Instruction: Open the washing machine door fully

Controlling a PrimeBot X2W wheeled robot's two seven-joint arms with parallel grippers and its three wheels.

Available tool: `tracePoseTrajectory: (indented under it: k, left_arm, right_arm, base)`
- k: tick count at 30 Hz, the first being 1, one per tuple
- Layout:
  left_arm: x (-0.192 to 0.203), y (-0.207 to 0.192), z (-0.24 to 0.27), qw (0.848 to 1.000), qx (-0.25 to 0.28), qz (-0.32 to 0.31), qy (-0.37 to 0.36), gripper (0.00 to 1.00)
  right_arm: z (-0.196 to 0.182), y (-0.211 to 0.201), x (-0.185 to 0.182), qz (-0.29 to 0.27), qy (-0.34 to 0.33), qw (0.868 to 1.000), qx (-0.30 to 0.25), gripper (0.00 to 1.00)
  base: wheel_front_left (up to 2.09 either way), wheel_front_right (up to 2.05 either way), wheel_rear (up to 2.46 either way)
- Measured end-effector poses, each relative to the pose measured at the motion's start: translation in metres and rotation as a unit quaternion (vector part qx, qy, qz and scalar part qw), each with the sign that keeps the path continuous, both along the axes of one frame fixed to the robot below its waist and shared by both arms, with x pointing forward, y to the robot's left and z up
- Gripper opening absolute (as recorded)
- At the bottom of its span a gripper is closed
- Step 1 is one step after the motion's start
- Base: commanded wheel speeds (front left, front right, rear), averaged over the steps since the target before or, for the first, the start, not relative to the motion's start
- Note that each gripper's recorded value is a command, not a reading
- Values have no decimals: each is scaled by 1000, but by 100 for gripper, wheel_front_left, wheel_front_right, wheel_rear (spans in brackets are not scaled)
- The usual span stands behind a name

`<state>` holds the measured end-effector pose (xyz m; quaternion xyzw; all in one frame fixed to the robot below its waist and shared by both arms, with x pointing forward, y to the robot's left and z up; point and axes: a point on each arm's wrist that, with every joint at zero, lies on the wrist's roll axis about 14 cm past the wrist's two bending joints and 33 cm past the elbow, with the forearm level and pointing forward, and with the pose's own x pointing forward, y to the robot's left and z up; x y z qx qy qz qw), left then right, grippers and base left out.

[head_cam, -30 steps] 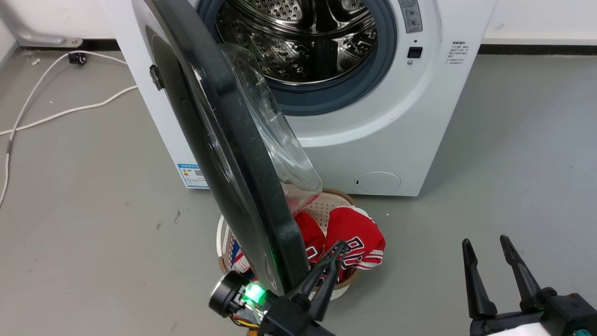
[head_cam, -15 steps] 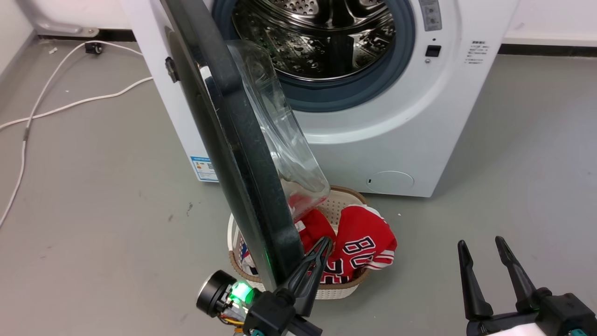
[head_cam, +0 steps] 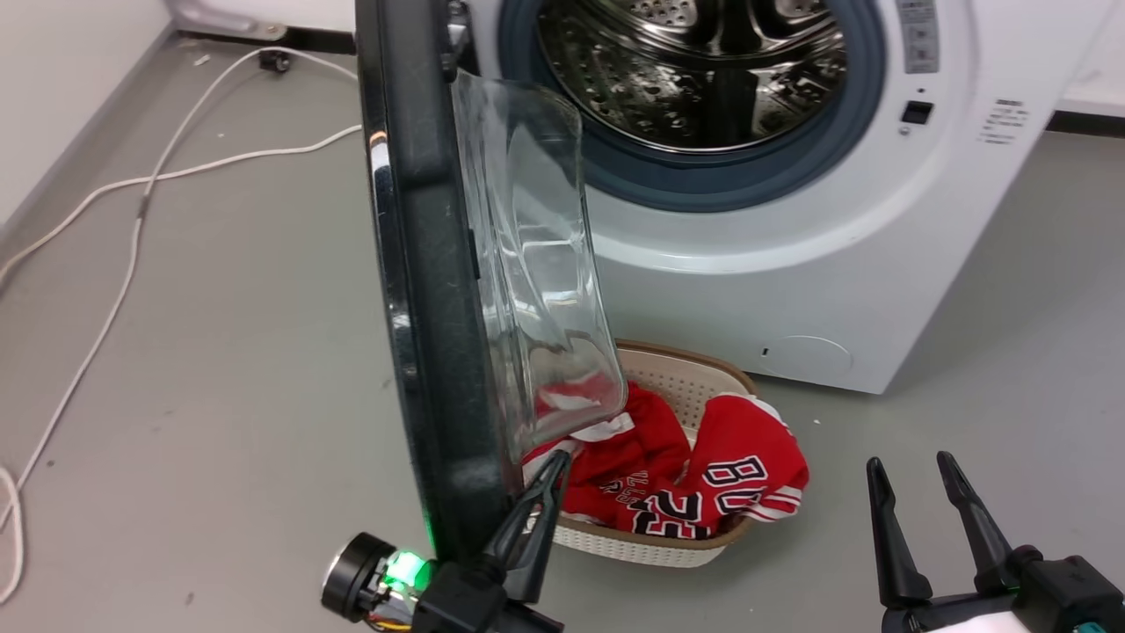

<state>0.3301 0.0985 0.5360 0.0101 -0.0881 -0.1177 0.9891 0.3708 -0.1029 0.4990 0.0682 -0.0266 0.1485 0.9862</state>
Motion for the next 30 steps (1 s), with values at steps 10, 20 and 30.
tracePoseTrajectory:
  k: [10,20,30]
  left_arm:
    - [-11,62,-8,994,7,107,15,0]
    - [-21,124,-13,978,28,203,25,0]
    - [-27,182,-21,957,36,286,44,0]
  right_arm:
    - [-6,27,8,40,8,999,2,100]
    - [-14,36,13,54,18,998,0,100]
    - [-22,36,21,53,25,998,-5,100]
  base:
    - [0,0,0]
    - [0,0,0]
    - [0,0,0]
